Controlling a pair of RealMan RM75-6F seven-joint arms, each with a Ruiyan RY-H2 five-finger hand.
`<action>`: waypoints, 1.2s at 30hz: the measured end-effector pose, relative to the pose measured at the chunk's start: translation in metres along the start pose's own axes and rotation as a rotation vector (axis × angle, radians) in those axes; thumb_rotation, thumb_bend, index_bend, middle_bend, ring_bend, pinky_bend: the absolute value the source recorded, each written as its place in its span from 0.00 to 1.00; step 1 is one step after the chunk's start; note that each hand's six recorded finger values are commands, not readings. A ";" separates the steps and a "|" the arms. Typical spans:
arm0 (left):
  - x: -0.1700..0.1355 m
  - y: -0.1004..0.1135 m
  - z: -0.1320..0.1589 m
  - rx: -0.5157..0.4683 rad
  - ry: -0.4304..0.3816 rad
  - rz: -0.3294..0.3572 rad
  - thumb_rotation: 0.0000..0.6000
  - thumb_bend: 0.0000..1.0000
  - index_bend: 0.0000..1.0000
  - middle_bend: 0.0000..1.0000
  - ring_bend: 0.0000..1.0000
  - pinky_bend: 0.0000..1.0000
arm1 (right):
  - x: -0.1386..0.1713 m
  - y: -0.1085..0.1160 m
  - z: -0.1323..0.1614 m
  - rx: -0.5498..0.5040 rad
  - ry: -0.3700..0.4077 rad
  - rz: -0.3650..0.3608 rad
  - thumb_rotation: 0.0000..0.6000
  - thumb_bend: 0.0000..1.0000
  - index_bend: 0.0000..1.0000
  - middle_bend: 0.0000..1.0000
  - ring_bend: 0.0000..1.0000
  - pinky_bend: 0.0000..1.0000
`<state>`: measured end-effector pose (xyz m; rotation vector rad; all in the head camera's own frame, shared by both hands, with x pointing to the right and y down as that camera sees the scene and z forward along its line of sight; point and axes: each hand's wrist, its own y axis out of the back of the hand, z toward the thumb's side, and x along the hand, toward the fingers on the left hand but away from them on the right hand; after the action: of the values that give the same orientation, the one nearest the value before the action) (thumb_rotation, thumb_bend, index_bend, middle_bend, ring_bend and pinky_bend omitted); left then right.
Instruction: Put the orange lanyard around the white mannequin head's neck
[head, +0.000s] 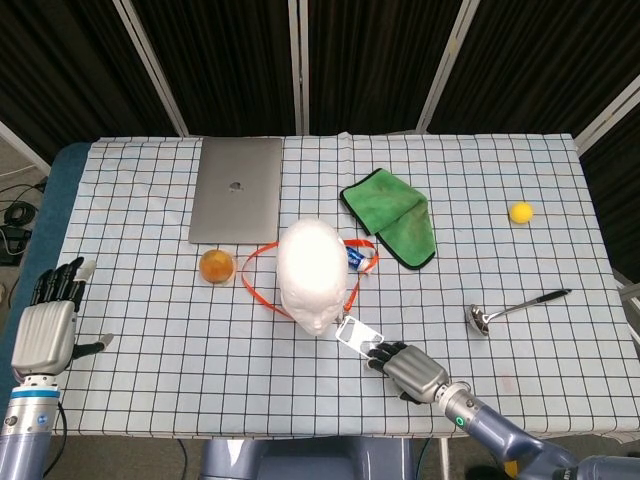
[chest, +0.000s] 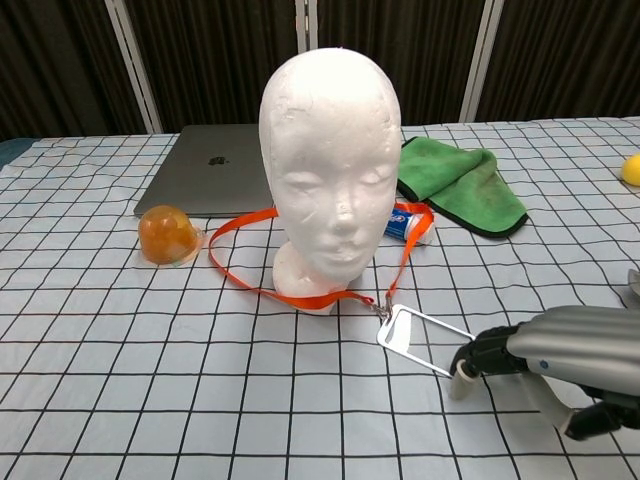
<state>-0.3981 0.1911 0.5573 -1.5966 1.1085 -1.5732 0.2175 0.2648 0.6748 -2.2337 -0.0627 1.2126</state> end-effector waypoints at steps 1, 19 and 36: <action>0.000 0.000 0.000 0.001 0.000 0.000 1.00 0.00 0.00 0.00 0.00 0.00 | 0.002 -0.001 0.001 -0.001 0.005 0.008 1.00 1.00 0.27 0.27 0.12 0.23; -0.001 -0.002 0.002 0.007 -0.005 -0.003 1.00 0.00 0.00 0.00 0.00 0.00 | 0.040 -0.012 0.023 -0.016 0.078 0.103 1.00 1.00 0.27 0.27 0.12 0.24; -0.002 -0.001 0.001 0.002 -0.006 -0.003 1.00 0.00 0.00 0.00 0.00 0.00 | 0.064 0.036 0.016 0.004 0.068 -0.149 1.00 1.00 0.27 0.26 0.12 0.23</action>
<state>-0.3967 0.1932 0.5576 -1.6009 1.1014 -1.5701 0.2345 0.2625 0.6014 -2.2225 -0.1967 1.0551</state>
